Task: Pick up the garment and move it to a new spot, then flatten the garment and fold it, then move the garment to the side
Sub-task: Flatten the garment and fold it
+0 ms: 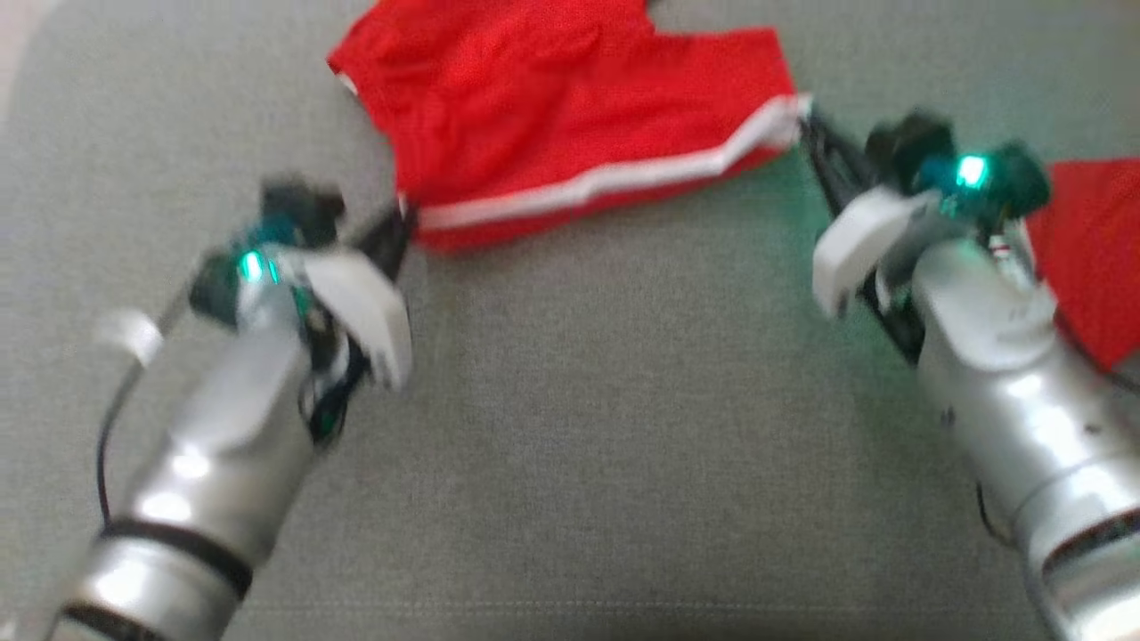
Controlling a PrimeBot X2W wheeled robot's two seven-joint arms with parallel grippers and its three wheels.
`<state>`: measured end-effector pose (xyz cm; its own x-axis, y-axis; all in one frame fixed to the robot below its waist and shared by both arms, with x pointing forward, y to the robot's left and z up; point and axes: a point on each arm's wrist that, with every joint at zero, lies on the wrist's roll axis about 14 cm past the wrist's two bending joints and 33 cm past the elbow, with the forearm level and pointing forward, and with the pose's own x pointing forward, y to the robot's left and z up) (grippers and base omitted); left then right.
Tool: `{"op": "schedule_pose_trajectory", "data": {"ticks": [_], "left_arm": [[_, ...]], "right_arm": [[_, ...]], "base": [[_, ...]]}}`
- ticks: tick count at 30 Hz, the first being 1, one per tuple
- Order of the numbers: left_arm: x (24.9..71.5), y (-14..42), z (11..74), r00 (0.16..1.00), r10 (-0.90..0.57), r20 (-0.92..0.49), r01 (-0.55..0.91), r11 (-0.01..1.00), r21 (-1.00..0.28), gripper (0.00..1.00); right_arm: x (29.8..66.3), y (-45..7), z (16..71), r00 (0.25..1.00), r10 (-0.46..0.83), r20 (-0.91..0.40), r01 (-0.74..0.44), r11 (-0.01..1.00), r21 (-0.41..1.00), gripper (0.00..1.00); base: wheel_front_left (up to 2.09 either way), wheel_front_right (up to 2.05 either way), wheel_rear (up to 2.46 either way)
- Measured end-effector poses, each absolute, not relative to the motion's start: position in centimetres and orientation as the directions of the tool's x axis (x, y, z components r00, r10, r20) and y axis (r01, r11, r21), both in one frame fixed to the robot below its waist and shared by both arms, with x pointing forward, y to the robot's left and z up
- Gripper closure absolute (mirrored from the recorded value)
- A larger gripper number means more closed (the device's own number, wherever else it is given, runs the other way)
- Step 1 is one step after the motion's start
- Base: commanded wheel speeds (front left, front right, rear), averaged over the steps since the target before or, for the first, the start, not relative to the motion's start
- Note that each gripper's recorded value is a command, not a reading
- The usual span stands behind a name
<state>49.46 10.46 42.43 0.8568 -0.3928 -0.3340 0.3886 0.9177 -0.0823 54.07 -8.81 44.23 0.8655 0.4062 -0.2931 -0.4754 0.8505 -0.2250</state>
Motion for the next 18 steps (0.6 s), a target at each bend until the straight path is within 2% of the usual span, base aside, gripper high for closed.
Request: {"op": "schedule_pose_trajectory", "data": {"ticks": [3,7,15,18], "left_arm": [[46.1,10.5,40.8,0.825,-0.414,-0.384,0.43,0.902,-0.048,1.0],[41.7,9.9,39.6,0.795,-0.443,-0.414,0.471,0.881,-0.038,1.0],[38.9,9.1,40.8,0.81,-0.459,-0.365,0.48,0.877,-0.038,1.0],[37.4,8.4,40.9,0.803,-0.477,-0.357,0.496,0.867,-0.043,1.0]], "right_arm": [[51.6,-9.2,42.9,0.843,0.409,-0.35,-0.5,0.835,-0.229,1.0],[46.9,-10.9,39.9,0.777,0.38,-0.501,-0.549,0.799,-0.246,1.0],[42.9,-14.0,40.5,0.717,0.355,-0.6,-0.588,0.771,-0.246,1.0],[40.7,-14.5,40.5,0.673,0.371,-0.64,-0.617,0.758,-0.209,1.0]], "base": [[0.0,0.0,0.0],[0.0,0.0,0.0],[0.0,0.0,0.0],[0.0,0.0,0.0]]}}
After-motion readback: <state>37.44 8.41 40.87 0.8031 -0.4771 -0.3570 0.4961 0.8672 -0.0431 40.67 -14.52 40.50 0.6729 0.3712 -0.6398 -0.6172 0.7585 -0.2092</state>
